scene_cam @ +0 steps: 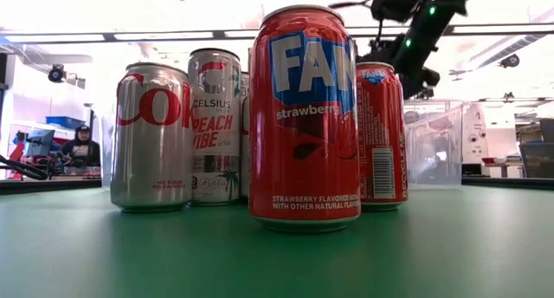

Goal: Sort soda cans
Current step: Put the bottom white soda can into the top right transparent bin aligned with the other white soda can

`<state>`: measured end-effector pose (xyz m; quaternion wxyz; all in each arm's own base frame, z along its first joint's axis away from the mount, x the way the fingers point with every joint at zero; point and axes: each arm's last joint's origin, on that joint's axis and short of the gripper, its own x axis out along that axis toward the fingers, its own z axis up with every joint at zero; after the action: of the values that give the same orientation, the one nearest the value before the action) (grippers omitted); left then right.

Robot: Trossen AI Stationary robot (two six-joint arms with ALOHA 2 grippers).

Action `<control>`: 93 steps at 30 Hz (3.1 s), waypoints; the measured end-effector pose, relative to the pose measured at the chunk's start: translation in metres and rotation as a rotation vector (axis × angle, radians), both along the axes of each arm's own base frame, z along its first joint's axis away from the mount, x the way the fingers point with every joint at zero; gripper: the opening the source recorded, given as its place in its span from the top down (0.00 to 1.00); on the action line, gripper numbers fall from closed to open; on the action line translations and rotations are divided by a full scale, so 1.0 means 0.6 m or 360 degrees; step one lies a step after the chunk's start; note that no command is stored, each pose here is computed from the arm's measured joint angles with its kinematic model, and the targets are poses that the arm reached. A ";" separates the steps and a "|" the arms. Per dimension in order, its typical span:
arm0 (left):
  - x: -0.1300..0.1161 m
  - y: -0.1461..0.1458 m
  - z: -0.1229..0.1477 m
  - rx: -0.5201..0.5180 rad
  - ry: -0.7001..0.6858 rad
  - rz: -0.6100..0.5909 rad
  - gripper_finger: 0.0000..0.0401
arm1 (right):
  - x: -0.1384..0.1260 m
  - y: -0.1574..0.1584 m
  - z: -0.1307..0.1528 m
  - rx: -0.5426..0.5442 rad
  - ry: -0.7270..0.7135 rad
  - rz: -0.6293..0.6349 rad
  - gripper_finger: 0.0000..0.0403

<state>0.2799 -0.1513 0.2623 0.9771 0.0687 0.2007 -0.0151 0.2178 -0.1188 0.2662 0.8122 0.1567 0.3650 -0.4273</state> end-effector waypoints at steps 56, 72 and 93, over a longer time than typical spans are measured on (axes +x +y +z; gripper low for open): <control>-0.013 0.070 -0.054 -0.0196 0.0319 0.0627 0.25 | 0.044 0.160 0.052 -0.0083 -0.0284 0.0490 0.16; 0.012 0.069 -0.073 -0.0089 0.0342 0.0538 0.32 | 0.044 0.161 0.052 -0.0068 -0.0293 0.0489 0.15; 0.005 0.076 -0.080 -0.0158 0.0458 0.0618 0.32 | 0.044 0.161 0.052 -0.0060 -0.0298 0.0485 0.15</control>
<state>0.2831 -0.1056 0.2141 0.9252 -0.0220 0.3462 0.1537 0.2441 -0.0222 0.2973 0.9007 0.1235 0.2993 -0.2897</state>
